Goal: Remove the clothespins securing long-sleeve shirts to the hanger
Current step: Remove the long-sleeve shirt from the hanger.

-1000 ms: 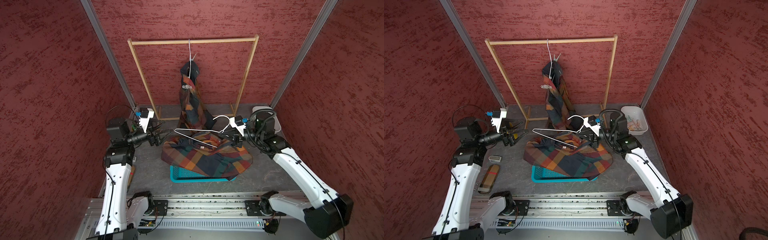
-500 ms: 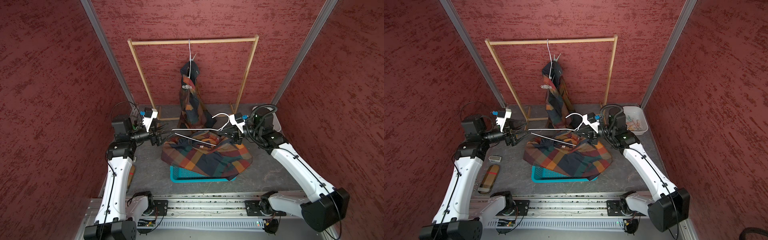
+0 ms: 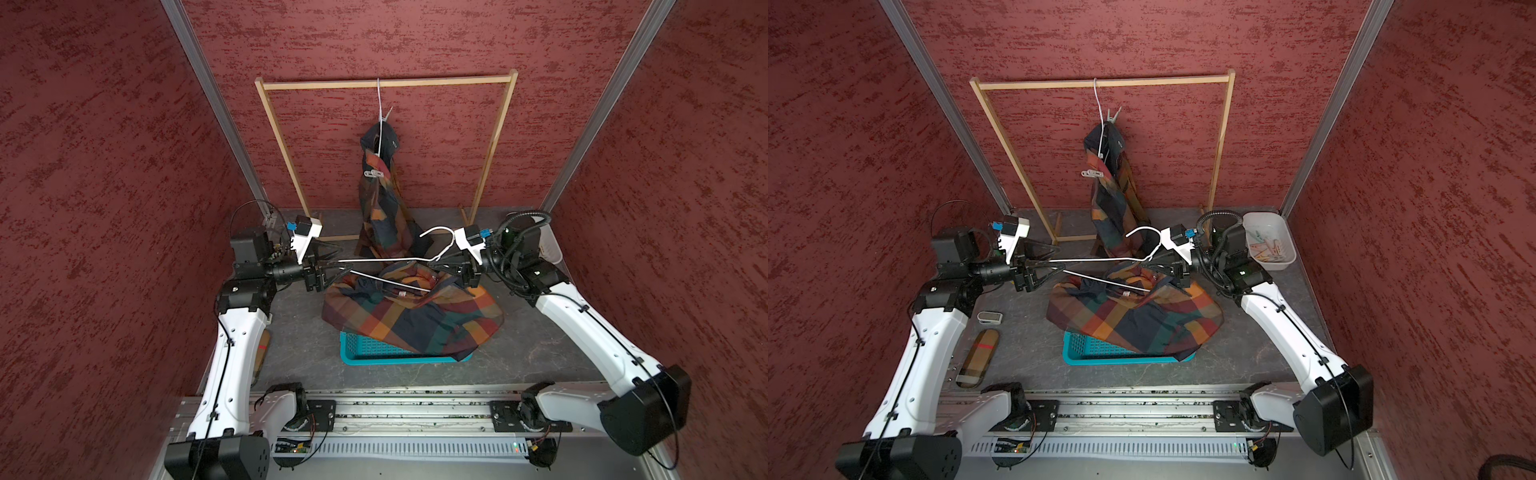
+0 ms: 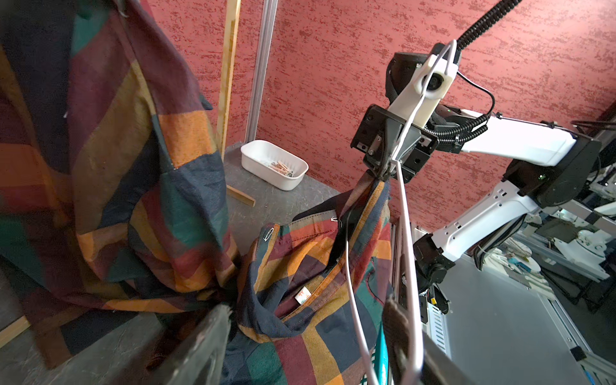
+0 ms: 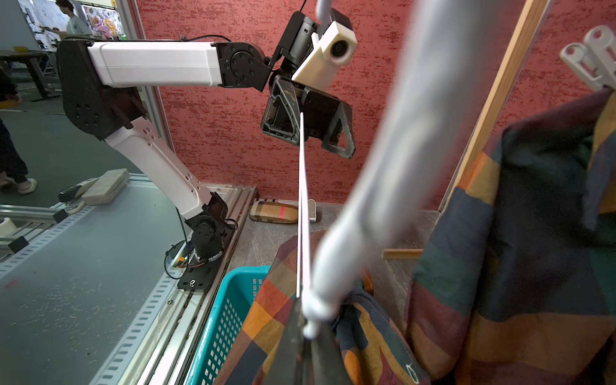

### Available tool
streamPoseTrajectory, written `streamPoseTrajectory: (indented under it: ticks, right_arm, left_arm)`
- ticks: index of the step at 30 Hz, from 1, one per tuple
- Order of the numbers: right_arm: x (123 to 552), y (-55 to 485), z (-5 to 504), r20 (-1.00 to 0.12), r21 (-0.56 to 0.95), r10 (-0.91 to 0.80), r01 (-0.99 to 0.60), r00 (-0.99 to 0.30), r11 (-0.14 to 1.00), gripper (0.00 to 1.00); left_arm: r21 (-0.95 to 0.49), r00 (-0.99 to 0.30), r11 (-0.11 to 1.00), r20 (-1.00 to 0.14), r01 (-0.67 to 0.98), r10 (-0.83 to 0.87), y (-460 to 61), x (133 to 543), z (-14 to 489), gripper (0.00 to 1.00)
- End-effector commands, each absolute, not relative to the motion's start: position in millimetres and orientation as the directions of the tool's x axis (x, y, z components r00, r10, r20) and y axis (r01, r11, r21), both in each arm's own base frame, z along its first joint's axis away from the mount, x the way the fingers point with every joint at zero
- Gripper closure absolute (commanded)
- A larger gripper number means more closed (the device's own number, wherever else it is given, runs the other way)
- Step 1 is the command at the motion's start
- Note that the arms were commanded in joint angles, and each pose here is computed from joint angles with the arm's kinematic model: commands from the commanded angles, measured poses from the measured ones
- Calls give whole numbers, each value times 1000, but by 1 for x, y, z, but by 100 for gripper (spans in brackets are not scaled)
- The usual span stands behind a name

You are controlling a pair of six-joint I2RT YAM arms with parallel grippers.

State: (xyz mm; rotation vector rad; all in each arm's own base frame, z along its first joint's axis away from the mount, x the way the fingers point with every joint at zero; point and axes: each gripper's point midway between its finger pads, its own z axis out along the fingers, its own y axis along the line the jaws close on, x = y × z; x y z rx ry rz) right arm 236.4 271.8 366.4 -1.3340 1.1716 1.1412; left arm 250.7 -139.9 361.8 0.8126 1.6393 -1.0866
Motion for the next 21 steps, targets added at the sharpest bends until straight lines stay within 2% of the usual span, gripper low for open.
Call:
streamPoseTrajectory:
  ticks: [1,7,12,16,18,19,20,21]
  right_arm:
    - [229,277,386,-988,-149,-22,-983,152,-111,100]
    - [233,283,381,-990,-133,-29,-984,137,-122,100]
    - [236,285,383,-990,-135,-22,-984,139,-115,100]
    - [237,285,384,-990,-136,-16,-984,139,-116,100]
    - [238,286,385,-990,-135,-14,-984,138,-117,100]
    - [239,286,384,-991,-133,-15,-985,135,-112,100]
    - [240,286,384,-991,-130,-16,-986,132,-107,100]
    - [241,287,383,-992,-125,-19,-987,128,-105,100]
  left_arm:
    - [-254,-280,352,-960,901,27,-143,246,369,30]
    - [-225,-249,326,-968,918,33,-148,241,378,43]
    - [-231,-252,298,-967,926,36,-152,239,377,65]
    - [-236,-259,288,-965,928,44,-153,236,374,71]
    - [-236,-260,286,-965,929,47,-154,235,374,85]
    - [-230,-253,284,-966,931,49,-154,234,375,95]
    - [-224,-248,286,-967,932,50,-154,234,375,100]
    - [-217,-241,285,-969,934,49,-153,233,377,100]
